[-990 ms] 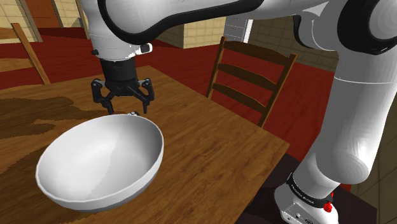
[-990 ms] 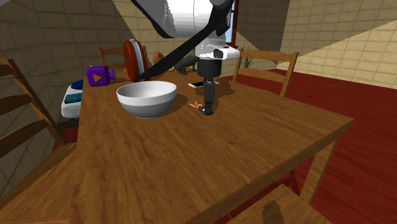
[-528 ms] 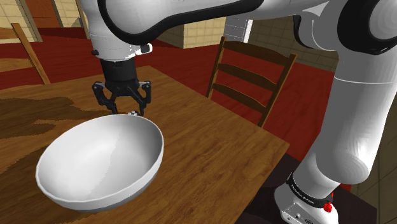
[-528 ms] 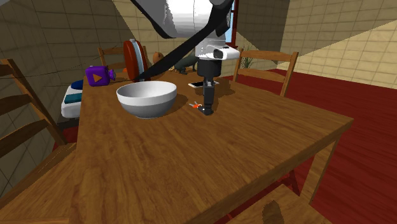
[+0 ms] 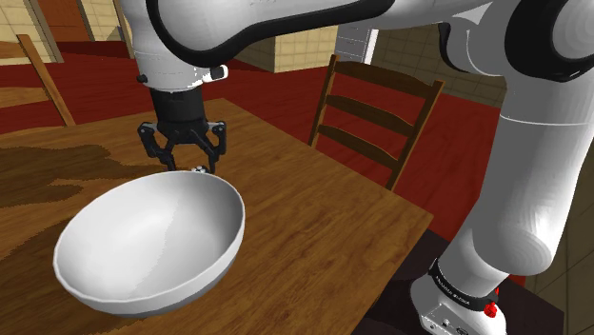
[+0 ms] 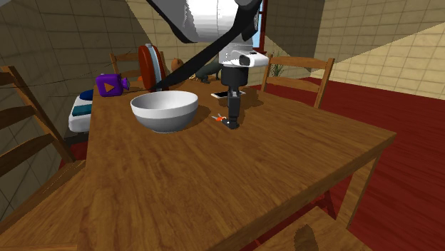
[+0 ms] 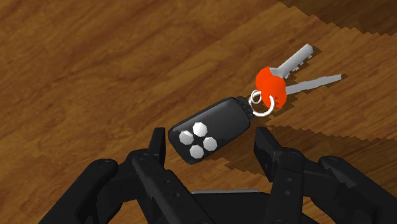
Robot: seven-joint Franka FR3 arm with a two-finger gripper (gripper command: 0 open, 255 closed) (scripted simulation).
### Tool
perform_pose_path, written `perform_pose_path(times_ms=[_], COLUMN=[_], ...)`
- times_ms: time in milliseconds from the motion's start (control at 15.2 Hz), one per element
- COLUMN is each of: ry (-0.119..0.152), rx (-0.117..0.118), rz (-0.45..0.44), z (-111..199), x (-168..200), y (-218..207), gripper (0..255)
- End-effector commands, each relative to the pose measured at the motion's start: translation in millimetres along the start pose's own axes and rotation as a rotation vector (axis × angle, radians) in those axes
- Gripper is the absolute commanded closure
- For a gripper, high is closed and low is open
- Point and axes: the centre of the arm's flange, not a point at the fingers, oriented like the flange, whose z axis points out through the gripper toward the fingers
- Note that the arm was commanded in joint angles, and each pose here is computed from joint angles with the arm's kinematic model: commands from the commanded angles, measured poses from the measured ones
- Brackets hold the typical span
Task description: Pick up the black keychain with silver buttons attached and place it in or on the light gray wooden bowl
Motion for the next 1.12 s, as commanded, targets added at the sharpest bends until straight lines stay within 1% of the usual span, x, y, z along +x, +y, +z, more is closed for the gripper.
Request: perform_pose_path(times_ms=[0,1056], ry=[0.0,0.0], rx=[0.0,0.0], rz=[0.0,0.0], z=[-5,-90], x=[0,-2], y=[0,1], gripper=[255,255])
